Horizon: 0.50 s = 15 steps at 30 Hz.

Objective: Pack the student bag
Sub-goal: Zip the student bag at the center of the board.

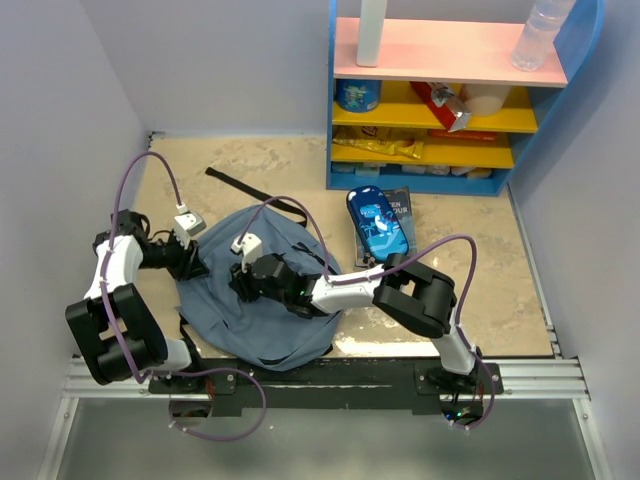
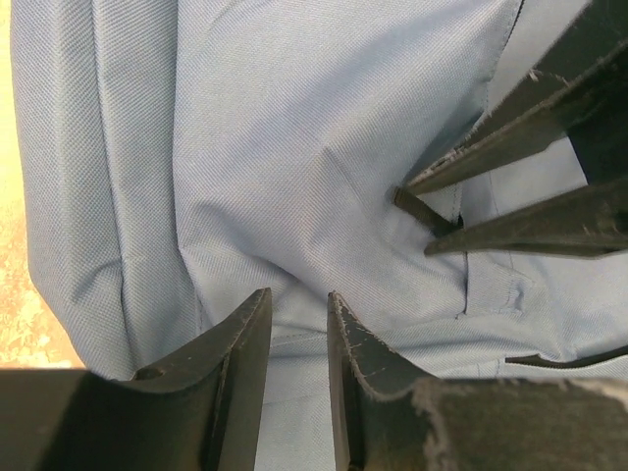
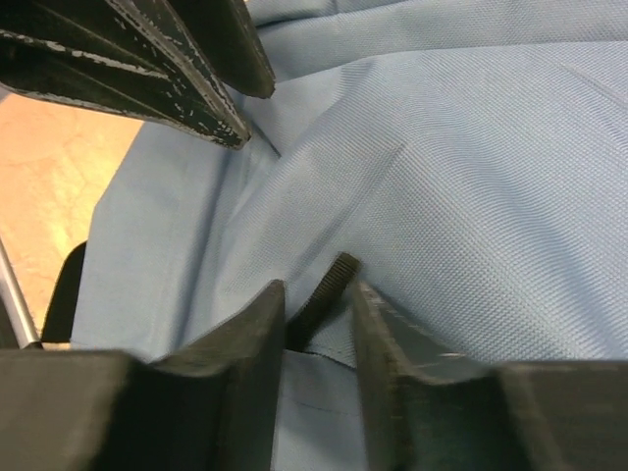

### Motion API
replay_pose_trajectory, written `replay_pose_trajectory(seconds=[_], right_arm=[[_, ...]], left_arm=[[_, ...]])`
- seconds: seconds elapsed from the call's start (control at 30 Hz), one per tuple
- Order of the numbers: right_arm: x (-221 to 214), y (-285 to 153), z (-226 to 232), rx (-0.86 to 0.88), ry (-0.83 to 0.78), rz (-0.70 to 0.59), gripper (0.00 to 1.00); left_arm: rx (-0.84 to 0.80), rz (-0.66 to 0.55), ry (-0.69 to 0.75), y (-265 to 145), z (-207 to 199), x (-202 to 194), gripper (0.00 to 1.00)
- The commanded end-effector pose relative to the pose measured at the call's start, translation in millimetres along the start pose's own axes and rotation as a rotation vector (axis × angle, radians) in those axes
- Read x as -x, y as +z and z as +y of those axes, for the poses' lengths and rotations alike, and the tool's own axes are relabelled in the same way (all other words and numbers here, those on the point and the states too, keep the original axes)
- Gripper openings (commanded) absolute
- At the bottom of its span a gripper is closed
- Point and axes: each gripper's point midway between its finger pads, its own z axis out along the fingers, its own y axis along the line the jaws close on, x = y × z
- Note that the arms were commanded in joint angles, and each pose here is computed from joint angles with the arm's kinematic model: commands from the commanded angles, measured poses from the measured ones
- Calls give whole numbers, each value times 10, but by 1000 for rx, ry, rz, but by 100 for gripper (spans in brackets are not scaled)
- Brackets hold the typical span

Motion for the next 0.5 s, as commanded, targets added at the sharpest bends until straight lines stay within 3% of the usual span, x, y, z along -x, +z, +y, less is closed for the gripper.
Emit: replay_pose_trajectory(seconds=[0.0,0.13,0.27,0.47], right_arm=[[291,34,45,-29,-28,-40,30],[275,54,45,-43,-34,-27,19],[281,41,49,-50,-31,-28,0],[352,-33,-9,-82,-31,-46,0]], left_arm=[[12,-26,17,-13,17,37,33],[10,-20,18,-4,18,14,33],[3,-13,16,4,10,-10,39],[-36,5,28,23,-96,-92,59]])
